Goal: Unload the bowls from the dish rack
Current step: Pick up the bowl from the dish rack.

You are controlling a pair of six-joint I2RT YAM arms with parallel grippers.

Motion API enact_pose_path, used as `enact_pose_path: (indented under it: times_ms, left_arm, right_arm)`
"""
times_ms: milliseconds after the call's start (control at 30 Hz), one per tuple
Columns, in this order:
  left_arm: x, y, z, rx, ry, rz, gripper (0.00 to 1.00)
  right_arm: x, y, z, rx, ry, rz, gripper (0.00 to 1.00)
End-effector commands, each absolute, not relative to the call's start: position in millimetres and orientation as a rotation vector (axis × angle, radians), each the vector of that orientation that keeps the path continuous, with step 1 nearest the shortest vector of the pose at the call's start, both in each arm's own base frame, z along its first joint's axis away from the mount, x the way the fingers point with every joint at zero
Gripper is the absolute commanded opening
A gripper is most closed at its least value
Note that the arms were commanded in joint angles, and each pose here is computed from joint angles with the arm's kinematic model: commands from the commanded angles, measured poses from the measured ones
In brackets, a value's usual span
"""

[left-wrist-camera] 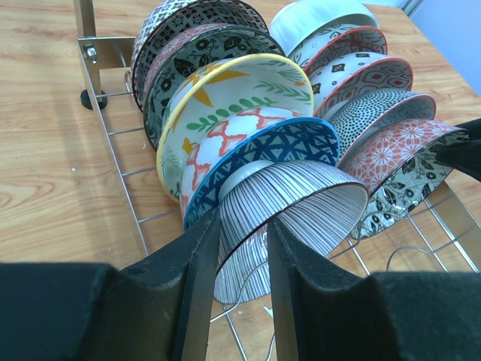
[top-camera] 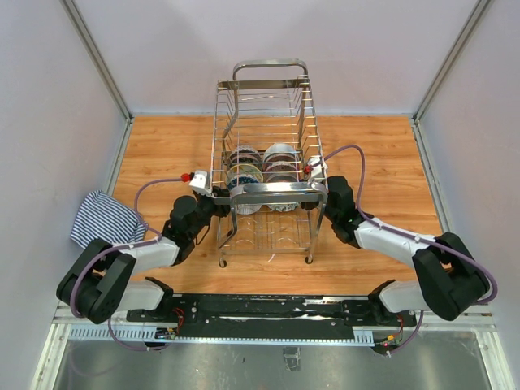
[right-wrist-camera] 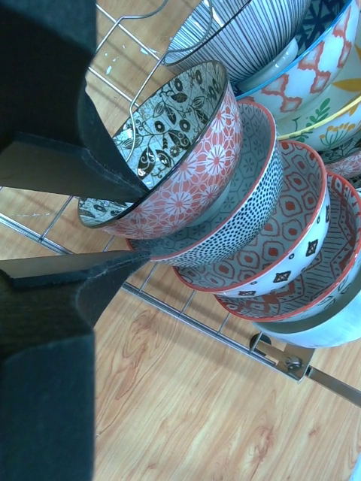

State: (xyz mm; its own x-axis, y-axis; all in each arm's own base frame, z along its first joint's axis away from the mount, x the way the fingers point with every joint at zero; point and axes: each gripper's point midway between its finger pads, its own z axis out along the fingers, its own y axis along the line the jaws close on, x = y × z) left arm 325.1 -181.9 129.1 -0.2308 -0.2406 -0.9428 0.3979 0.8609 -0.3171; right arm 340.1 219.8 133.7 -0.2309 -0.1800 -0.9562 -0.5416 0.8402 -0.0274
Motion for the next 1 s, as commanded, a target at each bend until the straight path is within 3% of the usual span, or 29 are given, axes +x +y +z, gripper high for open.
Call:
enact_pose_path:
  times_ms: [0,300,967]
  left_arm:
    - [330,-191,143,0.131,1.662,-0.625,0.36]
    - [333,-193,134,0.138,1.695,-0.613,0.36]
    - [332,-191,135,0.123,1.703,-0.603,0.41]
  right_arm:
    - [350,228,153,-0.526,1.747,0.372,0.32]
    - [350,230,148,-0.529,1.757,0.383,0.29]
    - [348,215,163,-0.457,1.704,0.349,0.01]
